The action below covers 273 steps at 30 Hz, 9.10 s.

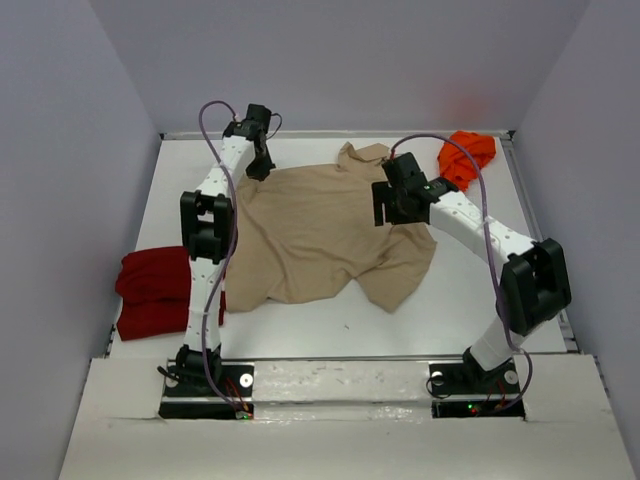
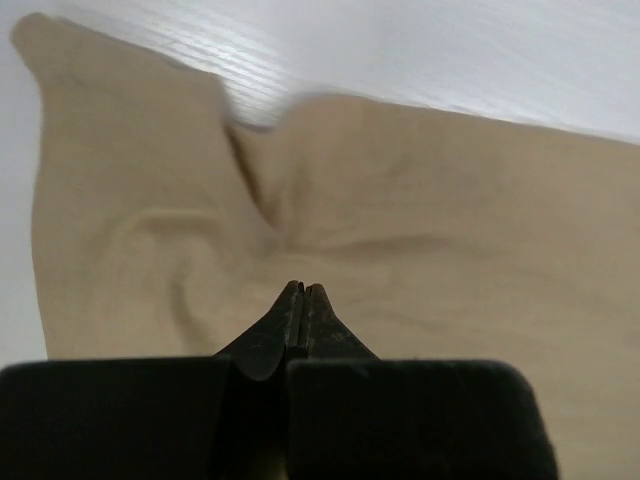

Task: Fold and stack the t-shirts
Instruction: Flatten out the tshirt

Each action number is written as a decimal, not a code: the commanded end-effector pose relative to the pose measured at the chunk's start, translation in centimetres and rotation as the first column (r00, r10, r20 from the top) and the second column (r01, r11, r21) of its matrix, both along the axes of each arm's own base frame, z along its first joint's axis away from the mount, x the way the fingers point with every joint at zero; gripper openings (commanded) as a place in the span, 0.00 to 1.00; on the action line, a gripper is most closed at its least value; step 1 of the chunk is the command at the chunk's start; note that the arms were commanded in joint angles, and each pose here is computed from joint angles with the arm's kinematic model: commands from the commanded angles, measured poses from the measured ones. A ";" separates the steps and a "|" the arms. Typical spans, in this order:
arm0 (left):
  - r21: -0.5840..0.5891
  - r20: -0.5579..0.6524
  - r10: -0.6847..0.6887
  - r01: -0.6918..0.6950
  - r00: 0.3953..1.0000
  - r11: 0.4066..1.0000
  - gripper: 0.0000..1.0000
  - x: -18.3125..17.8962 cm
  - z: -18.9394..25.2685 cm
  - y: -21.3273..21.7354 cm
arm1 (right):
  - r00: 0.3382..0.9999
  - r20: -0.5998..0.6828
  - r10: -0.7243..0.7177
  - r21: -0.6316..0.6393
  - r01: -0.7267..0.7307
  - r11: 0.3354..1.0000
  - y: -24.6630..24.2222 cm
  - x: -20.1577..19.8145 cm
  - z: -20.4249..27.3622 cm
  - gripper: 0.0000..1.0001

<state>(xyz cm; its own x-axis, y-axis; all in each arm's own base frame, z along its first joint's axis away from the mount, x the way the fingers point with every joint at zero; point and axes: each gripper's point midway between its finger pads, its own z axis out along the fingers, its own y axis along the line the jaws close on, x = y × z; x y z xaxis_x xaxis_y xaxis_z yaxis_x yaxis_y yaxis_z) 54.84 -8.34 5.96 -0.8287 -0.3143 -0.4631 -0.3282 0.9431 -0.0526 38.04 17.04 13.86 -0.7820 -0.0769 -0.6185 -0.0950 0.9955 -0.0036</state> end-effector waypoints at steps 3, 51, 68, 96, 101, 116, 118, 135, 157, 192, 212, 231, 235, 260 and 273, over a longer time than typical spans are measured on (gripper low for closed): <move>0.046 0.227 -0.057 0.048 0.972 0.998 0.00 -2.4 13.1 -2.1 | 0.999 0.011 -0.047 0.241 0.043 0.969 0.0 -6.3 3.4 0.75; 0.014 0.273 -0.301 0.309 0.914 0.951 0.00 -16.7 15.5 -9.2 | 0.953 -0.253 -0.165 0.417 0.261 0.871 3.3 -15.5 -9.4 0.00; 0.008 0.217 -0.310 0.316 0.926 0.949 0.00 -17.4 12.5 -9.7 | 0.852 -0.007 -0.523 0.378 0.487 0.788 0.8 -18.5 -4.6 0.00; 0.012 0.178 -0.353 0.357 0.918 0.934 0.00 -18.7 11.3 -10.9 | 0.780 0.103 -0.618 0.192 0.593 0.782 -3.7 -22.8 0.4 0.00; 0.016 0.168 -0.353 0.356 0.920 0.934 0.00 -18.8 10.9 -10.9 | 0.842 0.063 -0.537 0.248 0.508 0.825 0.5 -23.6 0.1 0.00; 0.021 0.198 -0.360 0.364 0.912 0.931 0.00 -18.2 12.4 -11.1 | 0.809 0.146 -0.569 0.175 0.545 0.820 -0.1 -24.7 -0.4 0.88; 0.022 0.195 -0.363 0.366 0.911 0.930 0.00 -18.3 12.2 -11.1 | 0.806 0.153 -0.572 0.206 0.540 0.816 -0.7 -24.5 0.5 0.82; 0.013 0.191 -0.379 0.384 0.905 0.923 0.00 -17.7 12.1 -12.1 | 0.917 0.021 -0.399 0.112 0.395 0.912 -1.5 -14.5 -1.6 0.77; 0.018 0.175 -0.395 0.398 0.902 0.917 0.00 -17.7 11.3 -12.2 | 0.844 -0.117 -0.524 0.443 0.516 0.733 -6.2 -16.2 -5.6 0.71; 0.000 0.168 -0.413 0.419 0.895 0.908 0.00 -17.5 10.7 -12.9 | 0.773 -0.105 -0.626 0.399 0.609 0.685 -11.0 -11.5 -7.9 0.00; 0.008 0.155 -0.404 0.408 0.901 0.913 0.00 -19.1 10.4 -11.8 | 0.593 0.125 -0.795 0.241 0.759 0.604 -20.0 -7.7 -1.3 0.00; 0.008 0.141 -0.420 0.423 0.897 0.906 0.00 -19.2 9.5 -11.8 | 0.691 -0.033 -0.722 0.251 0.705 0.664 -17.7 -7.3 -5.5 0.66; 0.002 0.141 -0.418 0.421 0.898 0.907 0.00 -19.2 9.4 -11.9 | 0.685 0.002 -0.729 0.233 0.708 0.666 -18.4 -6.5 -4.3 0.81; -0.056 0.180 -0.355 0.370 0.918 0.927 0.00 -16.2 11.1 -12.4 | 0.935 0.095 -0.343 0.316 0.298 0.901 -12.3 -4.4 3.2 0.82; -0.119 0.113 -0.298 0.311 0.948 0.943 0.01 -18.1 7.8 -11.1 | 0.866 0.024 -0.499 0.332 0.464 0.821 -10.5 -11.2 -0.2 0.80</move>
